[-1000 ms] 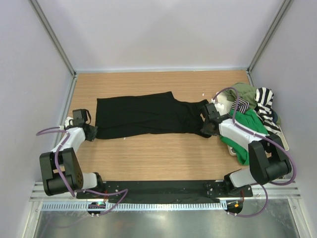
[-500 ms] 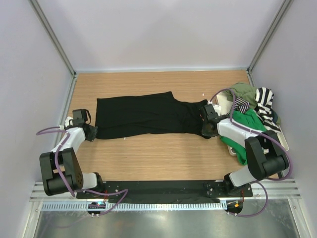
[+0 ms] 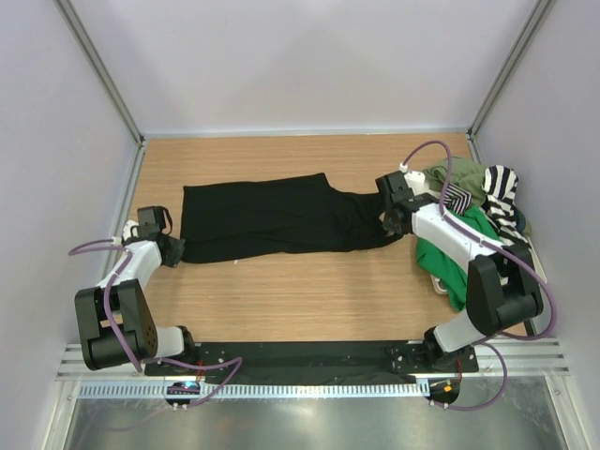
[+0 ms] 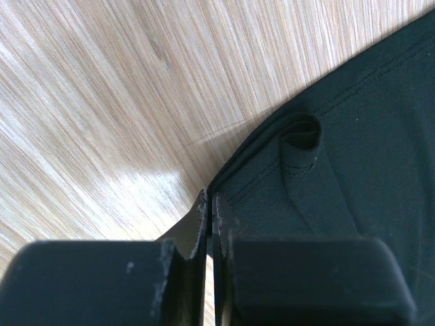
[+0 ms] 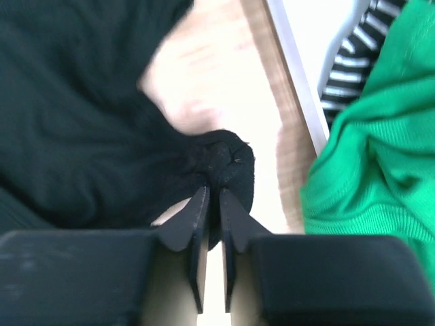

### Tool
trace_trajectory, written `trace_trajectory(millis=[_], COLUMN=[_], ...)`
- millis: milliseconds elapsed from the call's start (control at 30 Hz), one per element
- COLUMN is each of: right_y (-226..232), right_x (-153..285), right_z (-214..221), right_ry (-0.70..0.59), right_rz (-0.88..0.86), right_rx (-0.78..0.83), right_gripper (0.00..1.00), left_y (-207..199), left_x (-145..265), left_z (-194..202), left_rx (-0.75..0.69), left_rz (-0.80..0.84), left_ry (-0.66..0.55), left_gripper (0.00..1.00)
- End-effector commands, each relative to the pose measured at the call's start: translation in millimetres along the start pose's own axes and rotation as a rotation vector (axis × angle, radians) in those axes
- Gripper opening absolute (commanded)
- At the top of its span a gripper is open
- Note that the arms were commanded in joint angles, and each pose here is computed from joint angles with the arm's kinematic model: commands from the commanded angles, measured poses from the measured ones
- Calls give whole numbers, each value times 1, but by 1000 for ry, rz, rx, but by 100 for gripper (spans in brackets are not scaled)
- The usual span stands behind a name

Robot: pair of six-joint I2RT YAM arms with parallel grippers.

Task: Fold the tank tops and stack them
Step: Fold the tank top

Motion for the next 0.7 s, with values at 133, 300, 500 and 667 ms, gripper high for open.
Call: trace_trajectory(millis=[133,300,500,667], right_y=[-10,-23,-36,-34], right_x=[-18,-31,-35,-39], right_z=[-31,-27,-30,-32], right_ry=[-5,53,78,69], right_rz=[116,155,212,212], right_rx=[-69,-135,-221,-256], right_gripper=[1,1,8,13], left_y=[-8,-7,-7,-6], left_x=[0,0,-2,-2], left_z=[-12,-12,-13,-12], left_rx=[6,3,2,-3], left_rz=[20,15,8,2], left_ry=[-41,-44,-47,-47], left_gripper=[0,0,0,0])
Point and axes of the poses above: each gripper's point midway between its finger pads, its own x axis back along the fingers, its own y axis along the line the jaws close on, z = x × y, the point moved 4 cm from there along x, back along the fingers, and after that the axes turned 2 degrees about x, right-handed, at the moved point
